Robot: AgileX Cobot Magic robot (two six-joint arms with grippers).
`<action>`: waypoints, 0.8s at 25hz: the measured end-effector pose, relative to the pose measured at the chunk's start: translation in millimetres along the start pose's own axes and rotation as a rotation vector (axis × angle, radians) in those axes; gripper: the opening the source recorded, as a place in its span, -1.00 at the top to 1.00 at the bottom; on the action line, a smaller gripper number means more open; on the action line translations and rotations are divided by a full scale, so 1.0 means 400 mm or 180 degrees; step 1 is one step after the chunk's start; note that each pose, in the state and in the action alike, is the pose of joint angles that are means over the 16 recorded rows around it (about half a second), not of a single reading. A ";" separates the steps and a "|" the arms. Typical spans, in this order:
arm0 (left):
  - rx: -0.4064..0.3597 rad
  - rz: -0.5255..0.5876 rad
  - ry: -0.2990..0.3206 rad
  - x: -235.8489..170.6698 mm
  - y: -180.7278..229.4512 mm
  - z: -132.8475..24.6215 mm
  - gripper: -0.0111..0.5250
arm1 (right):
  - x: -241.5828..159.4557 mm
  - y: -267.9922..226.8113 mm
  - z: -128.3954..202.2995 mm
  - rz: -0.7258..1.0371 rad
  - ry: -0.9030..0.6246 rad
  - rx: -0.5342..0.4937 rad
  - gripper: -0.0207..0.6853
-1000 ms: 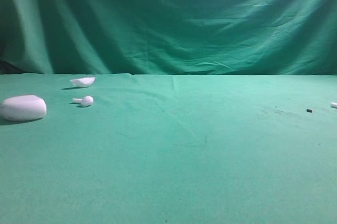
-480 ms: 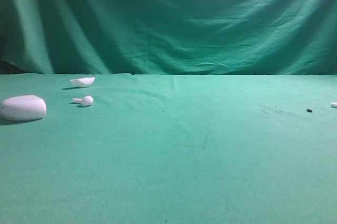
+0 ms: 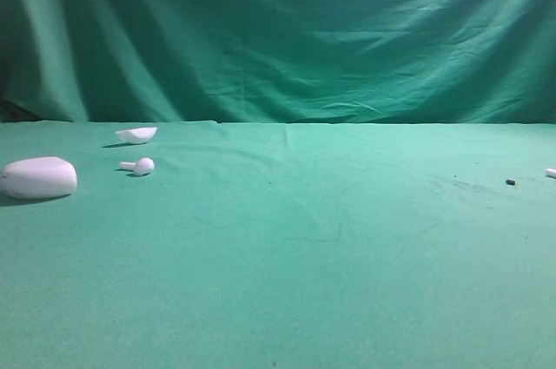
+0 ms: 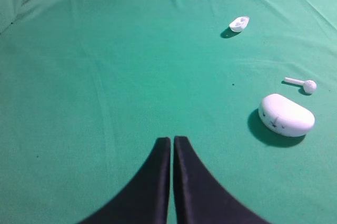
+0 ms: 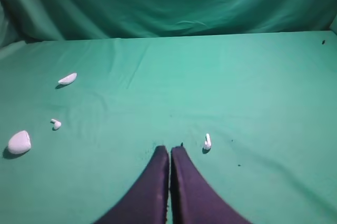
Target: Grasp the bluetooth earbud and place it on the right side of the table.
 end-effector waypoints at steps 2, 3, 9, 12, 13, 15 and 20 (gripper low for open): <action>0.0000 0.0000 0.0000 0.000 0.000 0.000 0.96 | 0.005 0.007 -0.002 -0.0068 -0.0036 -0.0008 0.94; 0.0000 0.0000 0.0000 0.000 0.000 0.000 0.96 | 0.007 0.013 -0.003 -0.0108 -0.0057 -0.0013 0.94; 0.0000 0.0000 0.0000 0.000 0.000 0.000 0.96 | 0.005 0.074 -0.015 -0.0440 -0.0191 -0.0104 0.94; 0.0000 0.0000 0.0000 0.000 0.000 0.000 0.96 | -0.012 0.117 -0.027 -0.0642 -0.0251 -0.0174 0.94; 0.0000 0.0000 0.0000 0.000 0.000 0.000 0.96 | -0.022 0.133 -0.031 -0.0700 -0.0267 -0.0197 0.94; 0.0000 0.0000 0.0000 0.000 0.000 0.000 0.96 | -0.050 0.168 -0.042 -0.0784 -0.0293 -0.0243 0.94; 0.0000 0.0000 0.0000 0.000 0.000 0.000 0.96 | -0.144 0.245 -0.073 -0.0826 -0.0294 -0.0364 0.94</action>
Point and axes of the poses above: a point on each arm's last joint axis where the gripper is mounted, y pointing out along that axis toward the gripper, z along the wrist's bending axis when the last joint is at zero, x = y × z, the point moved 6 cm from there along y, pointing out along that axis toward the gripper, and after that the axes turned 6 degrees about y, right-handed, at the moved point
